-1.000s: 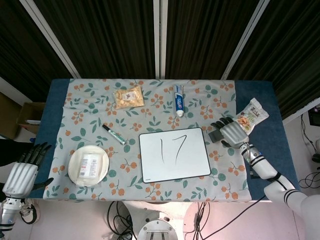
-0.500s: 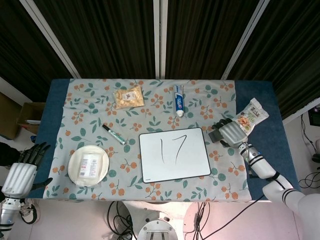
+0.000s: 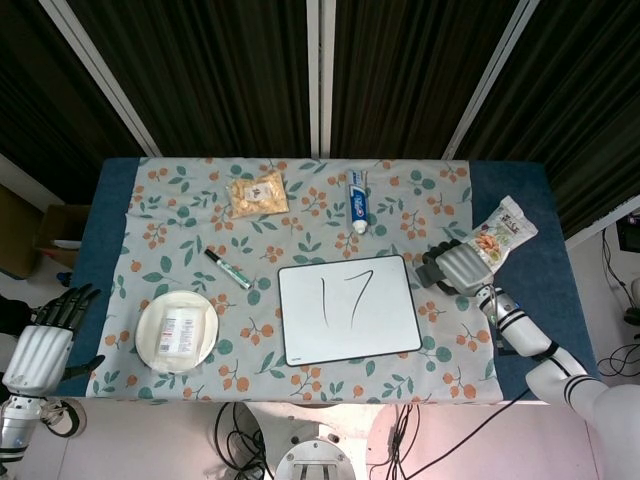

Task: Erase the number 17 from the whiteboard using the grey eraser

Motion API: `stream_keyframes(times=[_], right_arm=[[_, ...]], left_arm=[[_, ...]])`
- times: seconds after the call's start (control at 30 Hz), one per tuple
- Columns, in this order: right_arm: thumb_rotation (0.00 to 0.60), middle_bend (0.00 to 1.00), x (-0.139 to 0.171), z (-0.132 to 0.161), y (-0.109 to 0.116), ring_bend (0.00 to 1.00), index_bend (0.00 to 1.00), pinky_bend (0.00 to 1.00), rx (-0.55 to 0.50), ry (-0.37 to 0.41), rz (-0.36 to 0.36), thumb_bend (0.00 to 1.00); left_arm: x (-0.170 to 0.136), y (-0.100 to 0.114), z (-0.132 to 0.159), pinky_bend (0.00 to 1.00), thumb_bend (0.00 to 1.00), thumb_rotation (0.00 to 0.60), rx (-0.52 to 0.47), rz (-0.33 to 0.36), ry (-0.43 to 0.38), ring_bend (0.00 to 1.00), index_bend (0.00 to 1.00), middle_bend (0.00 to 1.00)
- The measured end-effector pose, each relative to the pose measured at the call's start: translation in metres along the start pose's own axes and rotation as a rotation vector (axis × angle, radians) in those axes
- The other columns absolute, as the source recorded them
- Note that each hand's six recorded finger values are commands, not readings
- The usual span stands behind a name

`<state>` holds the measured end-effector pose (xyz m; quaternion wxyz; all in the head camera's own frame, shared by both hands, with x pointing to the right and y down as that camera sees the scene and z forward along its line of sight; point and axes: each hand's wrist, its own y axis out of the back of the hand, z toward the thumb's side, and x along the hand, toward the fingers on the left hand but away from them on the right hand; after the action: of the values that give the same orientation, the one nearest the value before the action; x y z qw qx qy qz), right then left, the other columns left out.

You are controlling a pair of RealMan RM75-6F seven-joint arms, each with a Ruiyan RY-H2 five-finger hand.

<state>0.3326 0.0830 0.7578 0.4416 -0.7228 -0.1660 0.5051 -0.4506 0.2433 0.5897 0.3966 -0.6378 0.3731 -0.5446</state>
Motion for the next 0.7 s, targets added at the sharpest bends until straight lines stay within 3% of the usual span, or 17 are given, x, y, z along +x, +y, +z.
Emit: stream_keyframes(times=[0.23, 0.5, 0.7], right_arm=[[0.6, 0.5, 0.001, -0.001, 0.003, 0.48, 0.57, 0.54, 0.006, -0.002, -0.043, 0.27], [0.6, 0.57, 0.002, 0.001, 0.018, 0.53, 0.65, 0.61, -0.004, 0.019, -0.108, 0.31], [0.6, 0.62, 0.006, 0.02, 0.032, 0.57, 0.71, 0.69, -0.057, 0.077, -0.15, 0.3]], left_arm=[[0.001, -0.001, 0.0, 0.17, 0.0, 0.6, -0.002, -0.002, 0.001, 0.07, 0.07, 0.06], [0.001, 0.0, 0.0, 0.17, 0.0, 0.6, -0.003, 0.001, -0.002, 0.07, 0.07, 0.06], [0.002, 0.002, 0.0, 0.17, 0.0, 0.6, -0.004, 0.006, -0.002, 0.07, 0.07, 0.06]])
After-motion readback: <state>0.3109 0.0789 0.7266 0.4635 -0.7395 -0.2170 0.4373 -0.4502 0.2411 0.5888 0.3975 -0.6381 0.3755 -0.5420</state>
